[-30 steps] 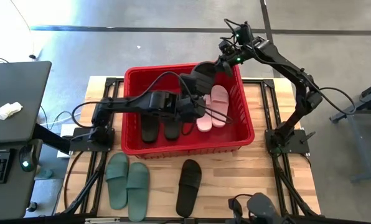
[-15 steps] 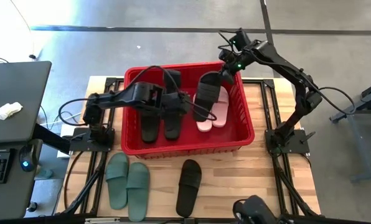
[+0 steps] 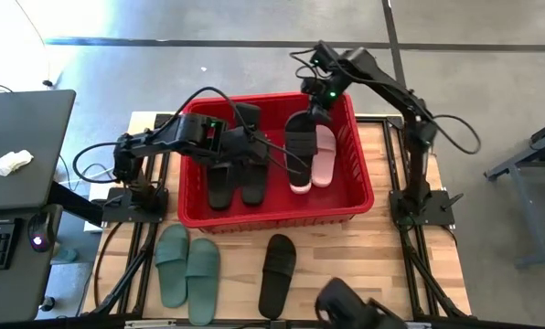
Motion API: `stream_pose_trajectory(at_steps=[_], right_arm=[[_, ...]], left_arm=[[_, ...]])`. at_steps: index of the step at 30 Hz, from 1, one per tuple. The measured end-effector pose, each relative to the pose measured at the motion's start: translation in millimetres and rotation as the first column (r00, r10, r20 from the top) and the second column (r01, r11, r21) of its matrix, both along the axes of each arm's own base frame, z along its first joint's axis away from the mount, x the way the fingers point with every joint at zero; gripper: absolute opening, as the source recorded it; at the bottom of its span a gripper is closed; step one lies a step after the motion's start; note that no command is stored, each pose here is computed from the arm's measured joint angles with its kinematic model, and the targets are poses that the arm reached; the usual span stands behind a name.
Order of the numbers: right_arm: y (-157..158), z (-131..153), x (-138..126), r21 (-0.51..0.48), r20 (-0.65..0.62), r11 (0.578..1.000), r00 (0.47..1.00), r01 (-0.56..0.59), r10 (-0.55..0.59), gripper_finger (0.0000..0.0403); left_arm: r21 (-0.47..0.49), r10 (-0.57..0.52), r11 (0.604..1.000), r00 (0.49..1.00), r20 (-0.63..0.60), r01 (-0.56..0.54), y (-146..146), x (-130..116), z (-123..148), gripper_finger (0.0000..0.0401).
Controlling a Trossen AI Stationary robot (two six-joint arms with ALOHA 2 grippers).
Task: Pick and place slides into bin
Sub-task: Stack the black slipper on top of the pink slipper in the red bin
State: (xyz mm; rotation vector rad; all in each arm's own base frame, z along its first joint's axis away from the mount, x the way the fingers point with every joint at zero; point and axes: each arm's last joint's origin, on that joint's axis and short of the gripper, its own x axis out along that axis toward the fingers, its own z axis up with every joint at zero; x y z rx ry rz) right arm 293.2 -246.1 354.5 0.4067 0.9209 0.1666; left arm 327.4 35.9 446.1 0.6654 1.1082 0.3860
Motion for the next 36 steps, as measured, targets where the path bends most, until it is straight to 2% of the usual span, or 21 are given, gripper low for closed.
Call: stream_pose_trajectory(at_steps=[3,12,18,25,32,36], right_arm=[[-15,-5,11,-0.012,0.016,1.0,1.0,0.002,-0.001,0.002],[-42,-48,15,0.113,-0.103,0.994,0.995,0.005,0.006,0.002],[-46,-67,25,0.156,-0.117,0.988,0.993,-0.004,0.023,0.002],[-46,-72,29,0.128,-0.136,0.992,0.99,-0.009,0.026,0.0019],[-44,-72,34,0.069,-0.163,0.998,0.986,-0.005,0.016,0.0019],[-41,-72,40,0.006,-0.174,1.0,0.985,-0.014,0.015,0.0052]], left_arm=[[-0.005,-0.005,1.0,1.0,-0.016,0.005,0,-1,-1,0.0165],[-0.008,-0.005,1.0,0.998,-0.058,0.005,0,-4,-3,0.0154],[-0.072,-0.045,0.997,0.997,-0.066,0.041,6,-5,-4,0.0154],[-0.123,-0.054,0.991,0.997,-0.063,0.046,22,-6,-4,0.0154],[-0.121,-0.084,0.99,0.994,-0.075,0.075,23,-6,-5,0.0154],[-0.117,-0.09,0.99,0.993,-0.073,0.081,23,-5,-4,0.0154]])
